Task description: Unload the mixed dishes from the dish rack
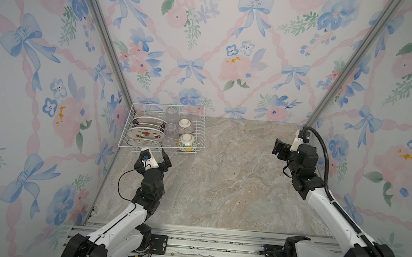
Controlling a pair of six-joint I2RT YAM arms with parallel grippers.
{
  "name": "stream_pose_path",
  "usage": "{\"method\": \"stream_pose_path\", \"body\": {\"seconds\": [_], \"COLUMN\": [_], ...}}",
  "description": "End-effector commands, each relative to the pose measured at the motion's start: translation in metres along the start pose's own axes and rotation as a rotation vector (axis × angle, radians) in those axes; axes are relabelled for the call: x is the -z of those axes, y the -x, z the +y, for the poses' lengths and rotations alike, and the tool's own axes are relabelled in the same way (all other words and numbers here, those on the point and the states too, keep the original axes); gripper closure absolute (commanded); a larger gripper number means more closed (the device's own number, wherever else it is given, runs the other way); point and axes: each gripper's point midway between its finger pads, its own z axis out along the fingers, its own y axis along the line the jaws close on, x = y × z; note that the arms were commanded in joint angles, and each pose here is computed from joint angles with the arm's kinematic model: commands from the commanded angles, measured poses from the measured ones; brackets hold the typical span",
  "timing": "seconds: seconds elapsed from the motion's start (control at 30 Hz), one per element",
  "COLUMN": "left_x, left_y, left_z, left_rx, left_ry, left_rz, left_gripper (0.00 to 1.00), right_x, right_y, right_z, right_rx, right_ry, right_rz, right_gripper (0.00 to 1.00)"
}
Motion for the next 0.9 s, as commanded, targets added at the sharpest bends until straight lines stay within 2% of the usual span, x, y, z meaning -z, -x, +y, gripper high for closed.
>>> {"method": "stream_pose_path", "body": {"seconds": [0.0, 0.2, 0.4, 0.53, 0.73, 0.87], "left_x": [0.008, 0.007, 0.005, 0.001, -0.005, -0.011], "left_y": [-0.015, -0.012, -0.008, -0.020, -0.030, -0.047], "left_z": [0.007, -0.013, -0.055, -0.094, -0.161, -0.197], "left_rx": [0.001, -0.085, -0.064, -0.087, -0.112, -0.151], "left_ry": [0.068, 0.029, -0.145, -0.286, -0.435, -0.478], "left_rz": [0.139, 0.268, 0.355, 0.458, 0.545, 0.592], "left_gripper": [0.02, 0.02, 0.02, 0.02, 0.02, 0.04], "right_x": [0.003, 0.001, -0.006, 0.003, 0.035, 0.066], "right_y": [-0.056, -0.063, -0.083, -0.092, -0.095, -0.093], "right_z": [0.041, 0.140, 0.188, 0.189, 0.148, 0.119], "right_rx": [0.004, 0.106, 0.114, 0.078, 0.040, 0.035], "right_ry": [0.072, 0.265, 0.349, 0.368, 0.284, 0.244], "right_rz": [0.341, 0.450, 0.511, 0.504, 0.461, 0.427], "right_gripper": [0.03, 0.03, 0.03, 0.03, 0.03, 0.03]}}
